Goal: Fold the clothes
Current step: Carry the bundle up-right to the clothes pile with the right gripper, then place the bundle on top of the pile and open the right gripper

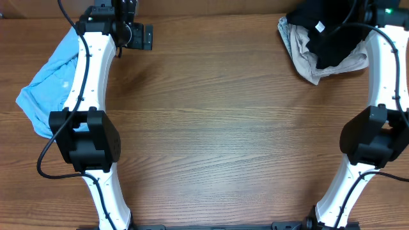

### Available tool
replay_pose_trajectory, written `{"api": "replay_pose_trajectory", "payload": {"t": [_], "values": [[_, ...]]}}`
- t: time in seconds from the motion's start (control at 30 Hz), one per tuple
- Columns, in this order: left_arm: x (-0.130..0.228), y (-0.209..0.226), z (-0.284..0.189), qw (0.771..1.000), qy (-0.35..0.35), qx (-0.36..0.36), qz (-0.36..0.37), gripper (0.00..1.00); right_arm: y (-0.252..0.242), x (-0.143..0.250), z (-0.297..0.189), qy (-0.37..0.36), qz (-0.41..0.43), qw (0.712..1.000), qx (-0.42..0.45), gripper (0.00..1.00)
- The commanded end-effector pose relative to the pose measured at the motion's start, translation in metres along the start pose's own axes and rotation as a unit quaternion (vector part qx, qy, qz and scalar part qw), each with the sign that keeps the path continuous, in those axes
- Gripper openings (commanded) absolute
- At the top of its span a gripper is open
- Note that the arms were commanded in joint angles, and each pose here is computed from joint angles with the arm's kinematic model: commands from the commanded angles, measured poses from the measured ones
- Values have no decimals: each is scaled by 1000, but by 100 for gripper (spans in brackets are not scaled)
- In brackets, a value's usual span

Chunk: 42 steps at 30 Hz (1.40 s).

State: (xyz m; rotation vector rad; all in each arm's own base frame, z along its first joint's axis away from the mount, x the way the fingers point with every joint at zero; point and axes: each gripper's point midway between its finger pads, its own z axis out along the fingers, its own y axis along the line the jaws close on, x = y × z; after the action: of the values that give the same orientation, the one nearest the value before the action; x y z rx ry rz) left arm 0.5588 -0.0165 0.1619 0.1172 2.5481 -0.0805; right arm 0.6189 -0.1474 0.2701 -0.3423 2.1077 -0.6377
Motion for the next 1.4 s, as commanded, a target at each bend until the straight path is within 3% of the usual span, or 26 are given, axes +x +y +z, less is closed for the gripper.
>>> {"api": "replay_pose_trajectory", "payload": {"t": [0.0, 0.03, 0.07, 0.17, 0.37, 0.67, 0.77, 0.8, 0.87, 1.03, 1.17, 1.37], "values": [[2, 1, 3, 1000, 3, -3, 10, 100, 41, -1, 14, 0, 26, 999, -45, 61], [3, 1, 5, 1000, 4, -3, 10, 100, 56, 6, 21, 13, 34, 998, -58, 95], [4, 1, 7, 1000, 7, -2, 10, 100, 70, 12, 27, 25, 45, 996, -70, 100], [8, 1, 12, 1000, 15, -1, 9, 100, 107, 20, 27, 58, 71, 990, -104, 100], [17, 0, 26, 1000, 30, 2, 2, 100, 154, -19, -28, 51, 71, 980, -181, 100], [20, 0, 32, 999, 35, 2, -7, 100, 115, -91, -102, -43, 100, 982, -154, 100], [20, 0, 32, 999, 36, 2, -7, 100, 83, -94, -96, -55, 141, 983, -105, 90], [20, 0, 32, 999, 36, 2, -7, 100, 70, -94, -92, -62, 158, 981, -90, 73], [20, 0, 32, 999, 35, 2, -7, 100, 51, -93, -84, -75, 188, 977, -72, 51], [20, 0, 32, 999, 35, 2, -7, 100, 16, -81, -48, -102, 247, 962, -55, 18], [20, 0, 32, 999, 36, 2, -7, 100, 29, -52, -9, -81, 253, 959, -95, 18], [20, 0, 32, 999, 36, 2, -7, 100, 81, 35, 61, 40, 268, 954, -124, 18]]}}
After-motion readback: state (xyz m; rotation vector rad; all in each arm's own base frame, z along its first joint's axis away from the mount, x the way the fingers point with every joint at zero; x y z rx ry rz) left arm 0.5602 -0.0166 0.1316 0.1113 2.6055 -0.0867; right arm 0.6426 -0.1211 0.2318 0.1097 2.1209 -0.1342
